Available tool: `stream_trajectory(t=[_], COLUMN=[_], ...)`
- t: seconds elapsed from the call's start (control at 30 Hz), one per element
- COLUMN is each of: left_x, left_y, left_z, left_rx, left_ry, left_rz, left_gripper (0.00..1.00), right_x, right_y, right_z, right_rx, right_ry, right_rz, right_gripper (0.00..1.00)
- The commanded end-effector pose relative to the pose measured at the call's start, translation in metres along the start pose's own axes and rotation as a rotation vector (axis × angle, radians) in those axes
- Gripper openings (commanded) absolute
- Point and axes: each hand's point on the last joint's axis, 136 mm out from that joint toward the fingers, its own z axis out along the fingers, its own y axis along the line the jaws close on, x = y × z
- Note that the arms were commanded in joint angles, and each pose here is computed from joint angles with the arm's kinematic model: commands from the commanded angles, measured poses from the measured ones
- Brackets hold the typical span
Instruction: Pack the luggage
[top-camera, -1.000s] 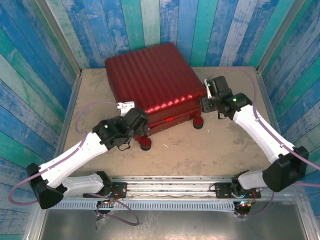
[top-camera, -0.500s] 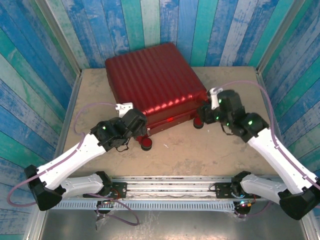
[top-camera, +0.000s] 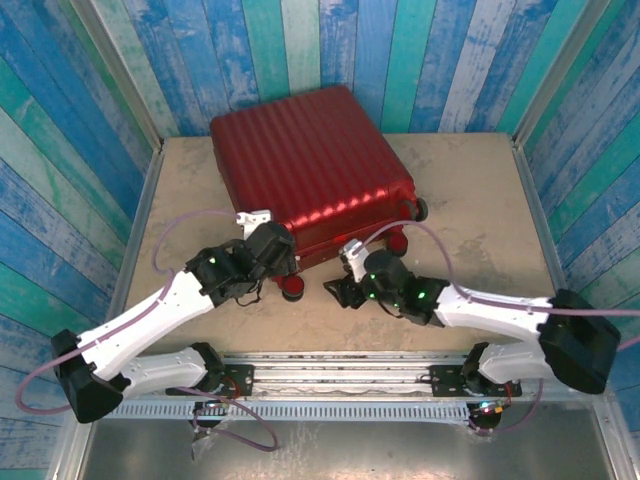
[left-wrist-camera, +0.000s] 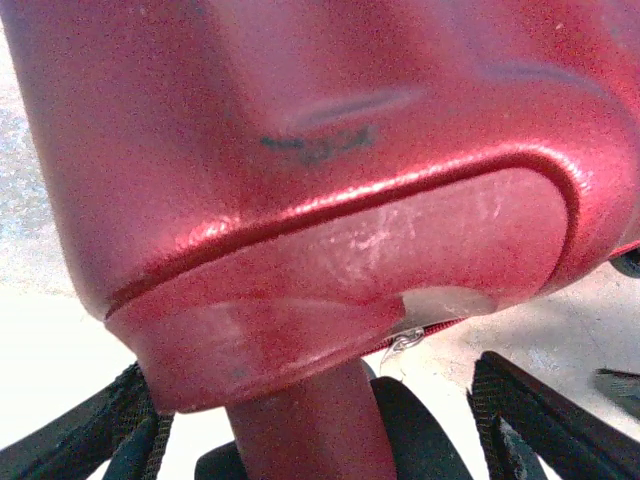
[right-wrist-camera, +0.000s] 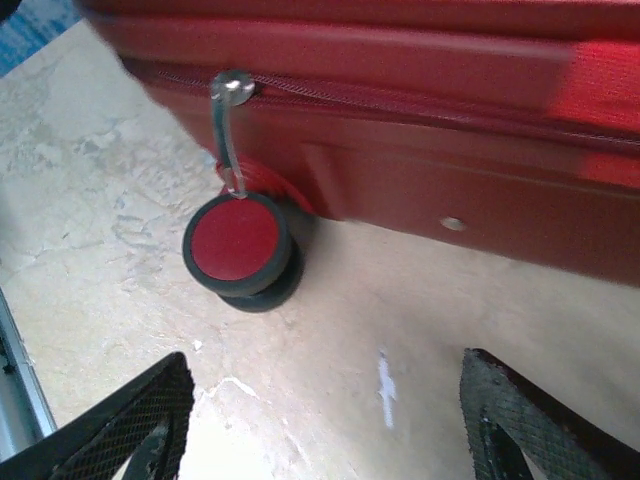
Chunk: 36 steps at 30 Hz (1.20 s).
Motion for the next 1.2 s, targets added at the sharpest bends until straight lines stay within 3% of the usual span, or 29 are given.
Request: stream_trajectory(t=[0.0, 0.23, 0.67, 1.17], left_x=[-0.004, -0.005, -0.006, -0.003], left_y=[0.000, 0.005, 0.008, 0.007], left_z=[-0.004, -0.005, -0.007, -0.002], left_rx=[0.028, 0.024, 0.039, 0.039], left_ry=[-0.028, -0.053, -0.087, -0.078], left_rz=[-0.021, -0.040, -0.062, -0.055], left_gripper=[0.78, 0.74, 0.62, 0.58], right_x=[-0.037, -0.032, -0.046, -0.056], right_y=[0.036, 0.064, 0.055, 0.039], right_z=[0.006, 0.031, 0.065, 0.082], right_rx=[-0.083, -0.124, -0.037, 0.097], right_ry=[-0.217, -0.264, -0.356, -0.377], right_rz=[-0.151, -0.290, -0.253, -0.205], right_gripper=[0.71, 0.69, 0.62, 0.28])
